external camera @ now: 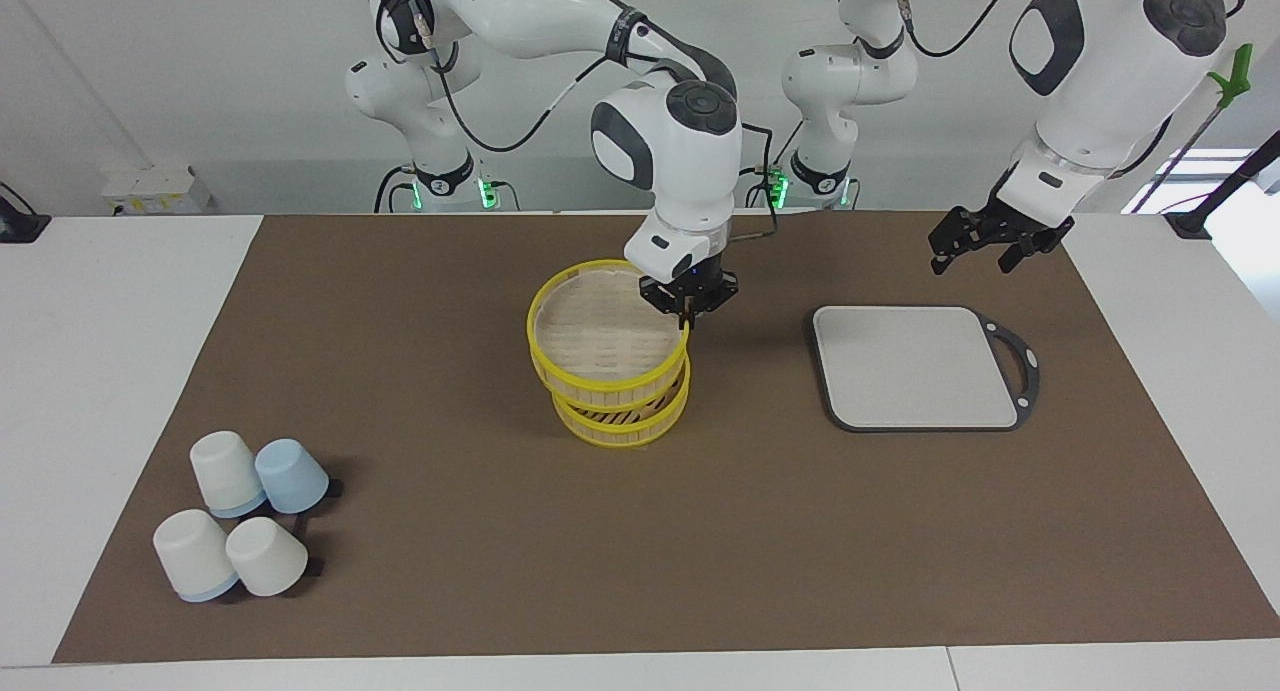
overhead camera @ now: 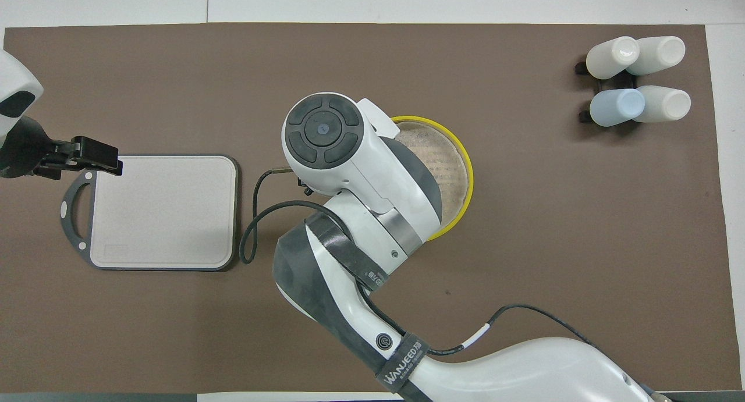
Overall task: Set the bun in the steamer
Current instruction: 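Lower the lid onto the steamer basket with the right gripper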
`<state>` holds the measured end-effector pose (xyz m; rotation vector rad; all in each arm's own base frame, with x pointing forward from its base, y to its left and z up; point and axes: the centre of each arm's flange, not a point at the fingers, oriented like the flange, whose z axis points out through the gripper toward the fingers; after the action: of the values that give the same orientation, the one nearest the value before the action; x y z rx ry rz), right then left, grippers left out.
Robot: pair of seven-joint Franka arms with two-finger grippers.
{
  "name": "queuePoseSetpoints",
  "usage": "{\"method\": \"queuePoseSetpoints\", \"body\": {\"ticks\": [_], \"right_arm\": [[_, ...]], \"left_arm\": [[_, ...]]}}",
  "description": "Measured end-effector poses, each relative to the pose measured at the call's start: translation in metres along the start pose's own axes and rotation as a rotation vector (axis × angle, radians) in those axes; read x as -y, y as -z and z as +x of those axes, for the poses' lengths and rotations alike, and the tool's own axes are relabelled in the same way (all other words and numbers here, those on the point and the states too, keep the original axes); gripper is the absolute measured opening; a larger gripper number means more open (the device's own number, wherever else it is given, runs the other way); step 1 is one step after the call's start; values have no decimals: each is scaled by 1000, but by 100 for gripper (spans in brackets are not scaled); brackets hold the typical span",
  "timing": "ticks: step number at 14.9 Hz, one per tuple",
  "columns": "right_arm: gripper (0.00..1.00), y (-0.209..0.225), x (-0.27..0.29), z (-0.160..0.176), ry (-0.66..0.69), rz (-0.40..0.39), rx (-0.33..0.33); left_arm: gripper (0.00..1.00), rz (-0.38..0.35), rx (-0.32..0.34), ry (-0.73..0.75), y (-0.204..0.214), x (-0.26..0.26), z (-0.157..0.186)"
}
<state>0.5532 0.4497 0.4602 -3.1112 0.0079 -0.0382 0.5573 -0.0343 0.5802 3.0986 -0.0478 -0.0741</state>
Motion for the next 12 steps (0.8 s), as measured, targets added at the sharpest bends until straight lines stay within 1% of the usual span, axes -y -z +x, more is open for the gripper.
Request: {"method": "queuePoseSetpoints", "body": {"ticks": [3, 7, 12], "right_arm": [[8, 1, 1, 3, -2, 13, -17], [8, 0, 3, 5, -2, 28, -33], [8, -28, 9, 4, 3, 28, -30]], "left_arm": [[100, 19, -12, -1, 1, 2, 1], [100, 20, -24, -1, 2, 2, 3], [100, 20, -22, -1, 0, 2, 3]]}}
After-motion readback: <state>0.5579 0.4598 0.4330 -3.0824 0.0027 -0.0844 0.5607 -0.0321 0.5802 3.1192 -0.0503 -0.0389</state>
